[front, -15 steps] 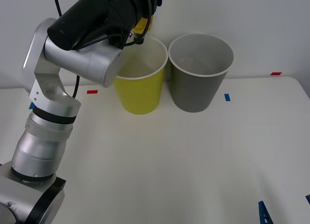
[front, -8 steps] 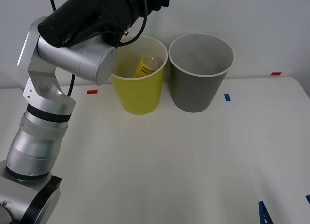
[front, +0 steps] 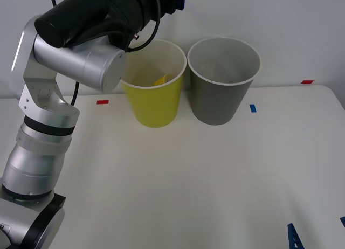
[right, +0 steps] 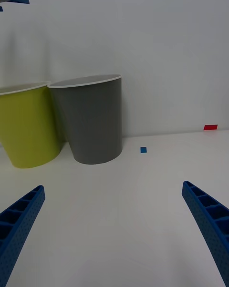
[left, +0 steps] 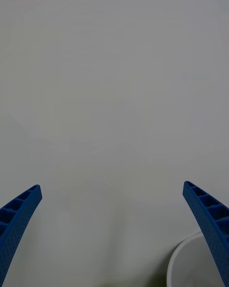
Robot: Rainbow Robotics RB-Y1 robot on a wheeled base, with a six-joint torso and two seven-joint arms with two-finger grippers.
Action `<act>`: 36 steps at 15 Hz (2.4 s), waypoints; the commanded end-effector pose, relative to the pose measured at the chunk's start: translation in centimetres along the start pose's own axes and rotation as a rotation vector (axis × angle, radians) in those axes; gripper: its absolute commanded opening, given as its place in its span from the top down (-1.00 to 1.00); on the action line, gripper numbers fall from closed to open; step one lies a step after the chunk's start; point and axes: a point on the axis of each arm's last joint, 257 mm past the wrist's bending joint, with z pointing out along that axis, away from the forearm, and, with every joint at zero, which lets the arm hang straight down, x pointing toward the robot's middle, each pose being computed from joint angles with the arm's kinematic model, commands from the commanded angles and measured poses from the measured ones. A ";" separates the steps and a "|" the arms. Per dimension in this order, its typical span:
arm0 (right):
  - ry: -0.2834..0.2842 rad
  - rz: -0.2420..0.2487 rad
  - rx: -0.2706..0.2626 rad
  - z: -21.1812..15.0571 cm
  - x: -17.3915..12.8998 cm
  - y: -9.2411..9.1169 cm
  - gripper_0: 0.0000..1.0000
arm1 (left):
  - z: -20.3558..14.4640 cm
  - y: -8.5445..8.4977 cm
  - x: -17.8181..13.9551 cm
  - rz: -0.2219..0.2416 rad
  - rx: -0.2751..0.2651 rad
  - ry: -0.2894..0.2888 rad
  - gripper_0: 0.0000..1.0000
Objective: Put cans in the gray bin and PET bottles in the light green bin.
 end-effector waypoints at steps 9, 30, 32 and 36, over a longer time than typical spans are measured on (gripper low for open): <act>0.000 0.000 0.000 0.0 0.0 0.0 -1.00 | -13.4 8.4 1.2 0.047 -0.168 0.027 -1.00; 0.000 0.000 0.000 0.0 0.0 0.0 -1.00 | -30.9 15.7 12.0 0.025 -0.380 0.104 -1.00; 0.000 0.000 0.000 0.0 0.0 0.0 -1.00 | -31.5 15.8 14.2 0.038 -0.391 0.049 -1.00; 0.000 0.000 0.000 0.0 0.0 0.0 -1.00 | -34.6 15.1 17.4 0.008 -0.415 0.093 -1.00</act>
